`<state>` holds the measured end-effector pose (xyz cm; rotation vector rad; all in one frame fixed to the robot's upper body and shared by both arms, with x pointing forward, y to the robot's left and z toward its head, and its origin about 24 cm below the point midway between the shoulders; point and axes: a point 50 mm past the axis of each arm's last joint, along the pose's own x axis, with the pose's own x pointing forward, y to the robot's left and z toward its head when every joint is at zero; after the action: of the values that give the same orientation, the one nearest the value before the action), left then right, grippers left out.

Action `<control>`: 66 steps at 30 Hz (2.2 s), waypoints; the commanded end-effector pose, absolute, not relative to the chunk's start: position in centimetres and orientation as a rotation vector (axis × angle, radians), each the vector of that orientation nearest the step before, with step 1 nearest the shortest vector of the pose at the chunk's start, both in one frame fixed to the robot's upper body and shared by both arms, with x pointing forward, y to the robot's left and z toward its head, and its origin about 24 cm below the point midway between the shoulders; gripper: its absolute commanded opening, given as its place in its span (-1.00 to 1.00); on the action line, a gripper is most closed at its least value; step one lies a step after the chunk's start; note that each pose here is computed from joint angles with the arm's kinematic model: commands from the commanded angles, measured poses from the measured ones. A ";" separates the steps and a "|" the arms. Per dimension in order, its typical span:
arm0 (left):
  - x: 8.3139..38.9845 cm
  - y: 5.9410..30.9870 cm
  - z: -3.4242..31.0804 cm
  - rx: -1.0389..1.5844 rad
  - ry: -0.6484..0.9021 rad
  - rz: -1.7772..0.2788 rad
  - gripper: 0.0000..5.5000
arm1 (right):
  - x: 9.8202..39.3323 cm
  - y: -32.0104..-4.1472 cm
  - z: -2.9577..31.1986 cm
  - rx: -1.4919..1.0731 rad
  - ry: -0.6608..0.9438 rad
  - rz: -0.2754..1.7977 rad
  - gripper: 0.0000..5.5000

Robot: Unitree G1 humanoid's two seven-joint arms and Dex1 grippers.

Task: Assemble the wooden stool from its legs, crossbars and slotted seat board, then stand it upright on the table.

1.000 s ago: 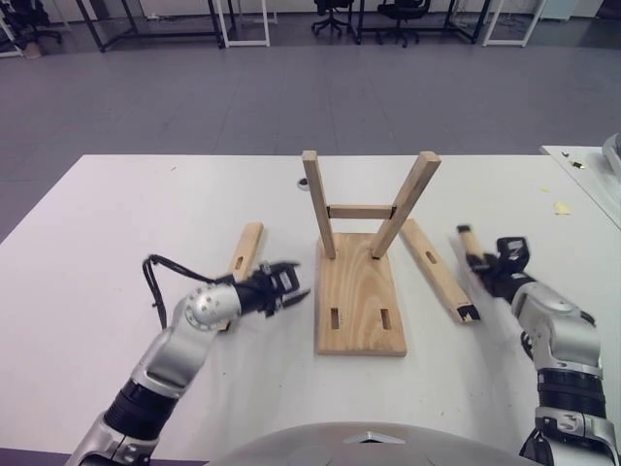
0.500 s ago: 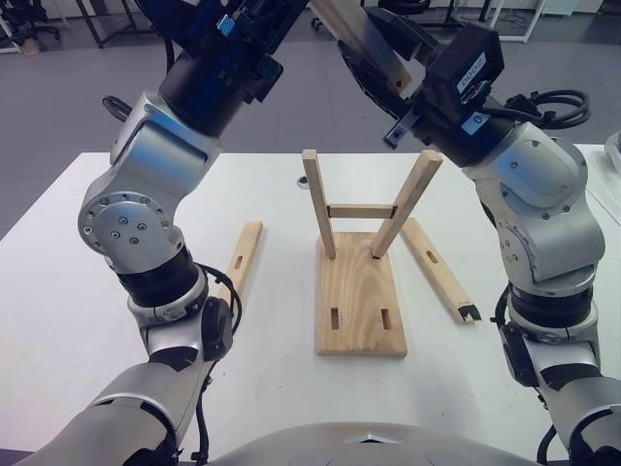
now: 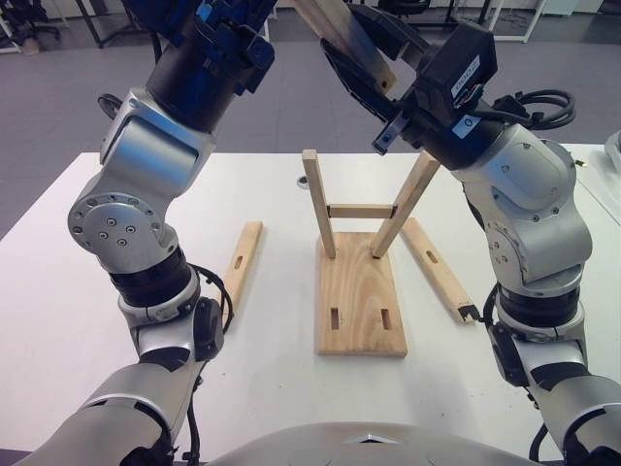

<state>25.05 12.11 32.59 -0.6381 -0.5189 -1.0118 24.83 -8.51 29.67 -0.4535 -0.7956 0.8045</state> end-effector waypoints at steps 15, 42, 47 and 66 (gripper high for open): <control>25.7 24.2 27.1 -0.477 -0.355 -0.474 -0.85 | 25.6 -10.6 27.5 -0.510 -0.636 0.707 0.46; 23.4 23.7 8.0 -0.440 -0.002 -0.064 -0.85 | 26.0 -10.2 23.4 -0.428 -0.503 0.649 0.56; 23.3 23.8 9.6 -0.433 -0.045 -0.063 -0.85 | 26.1 -10.3 23.5 -0.435 -0.508 0.640 0.56; 23.9 23.3 7.9 -0.354 0.008 -0.038 -0.85 | 26.2 -9.7 23.2 -0.449 -0.516 0.637 0.56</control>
<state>23.90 23.57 8.80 -0.3634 -0.0376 -0.0465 26.27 -9.79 23.33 -0.4426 -0.5161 0.6370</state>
